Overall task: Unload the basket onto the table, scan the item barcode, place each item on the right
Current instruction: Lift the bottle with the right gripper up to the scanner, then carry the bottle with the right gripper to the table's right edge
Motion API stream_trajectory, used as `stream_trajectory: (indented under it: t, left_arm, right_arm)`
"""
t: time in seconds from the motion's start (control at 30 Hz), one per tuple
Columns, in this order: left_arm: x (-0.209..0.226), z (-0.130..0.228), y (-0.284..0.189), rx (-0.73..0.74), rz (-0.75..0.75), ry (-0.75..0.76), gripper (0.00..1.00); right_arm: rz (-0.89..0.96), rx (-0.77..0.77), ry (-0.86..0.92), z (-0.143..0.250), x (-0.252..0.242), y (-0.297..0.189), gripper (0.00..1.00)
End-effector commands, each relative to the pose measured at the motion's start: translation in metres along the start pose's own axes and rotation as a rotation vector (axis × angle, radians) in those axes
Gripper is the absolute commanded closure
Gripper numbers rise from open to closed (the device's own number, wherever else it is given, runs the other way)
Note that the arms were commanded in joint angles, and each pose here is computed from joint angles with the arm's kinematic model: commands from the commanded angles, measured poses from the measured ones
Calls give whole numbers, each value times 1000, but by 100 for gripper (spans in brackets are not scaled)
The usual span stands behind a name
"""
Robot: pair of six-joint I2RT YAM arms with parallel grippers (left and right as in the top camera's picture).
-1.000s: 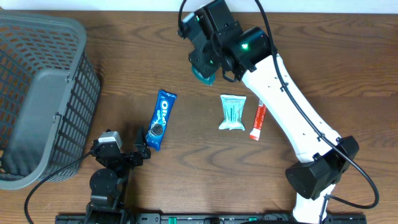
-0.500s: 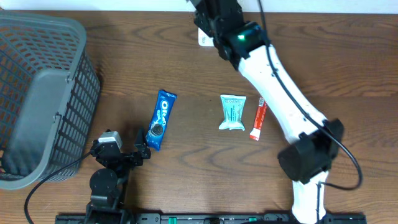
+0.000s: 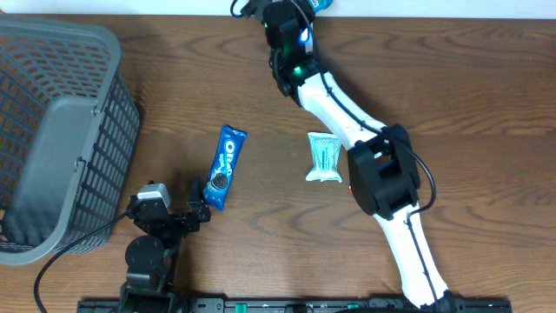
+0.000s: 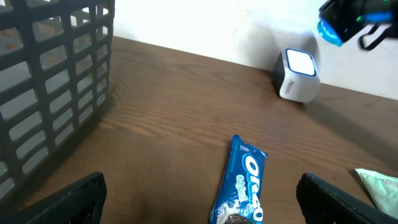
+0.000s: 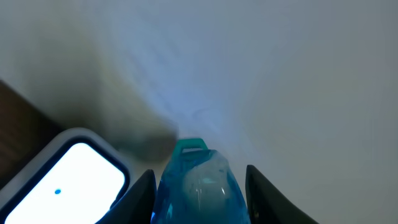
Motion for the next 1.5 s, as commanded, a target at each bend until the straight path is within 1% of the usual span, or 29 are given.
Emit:
stream_trajectory:
  t: [0.0, 0.13, 0.37, 0.6, 0.7, 0.8, 0.93, 1.03, 1.13, 1.23, 1.3, 1.33, 1.47]
  left_arm:
    - [2, 17, 3, 43, -11, -1, 2]
    - [2, 17, 3, 43, -11, -1, 2]
    - [2, 17, 3, 43, -11, -1, 2]
    - [2, 17, 3, 43, -11, -1, 2]
    - [2, 17, 3, 43, -11, -1, 2]
    - [2, 17, 3, 43, -11, -1, 2]
    - [2, 17, 3, 43, -11, -1, 2]
    - [2, 17, 3, 43, -11, -1, 2]
    - [2, 17, 3, 43, -11, -1, 2]
    - [2, 17, 3, 43, -11, -1, 2]
    - [2, 17, 3, 43, -11, -1, 2]
    - [2, 17, 3, 44, -11, -1, 2]
    - [2, 18, 3, 47, -12, -1, 2]
  right_arm:
    - [41, 3, -58, -1, 8, 1, 80]
    - [101, -14, -65, 3, 17, 5, 80]
    - [91, -45, -73, -7, 29, -3, 79]
    - [121, -16, -66, -7, 28, -7, 79]
    - [159, 13, -51, -9, 14, -11, 80]
    - [185, 50, -55, -12, -12, -15, 80]
    - [229, 155, -76, -2, -61, -18, 82]
    - [296, 262, -94, 20, -93, -16, 80]
    - [360, 399, -120, 56, -121, -10, 81]
    - [418, 544, -114, 104, -149, -2, 84]
    - [415, 628, -113, 137, -161, 2, 84]
    - [414, 696, -100, 165, -172, 4, 82]
    - [416, 852, -68, 232, -202, 2, 85]
Point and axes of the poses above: each gripper's point midway between its finger pads, its own y axis out along the fingers, its own x axis along the line the jaws close on, z = x × y, the point moved 3 cm from there along -y, back along the fingers, and after that the axes turned 11 degrees about y, right-handed, at the moved point
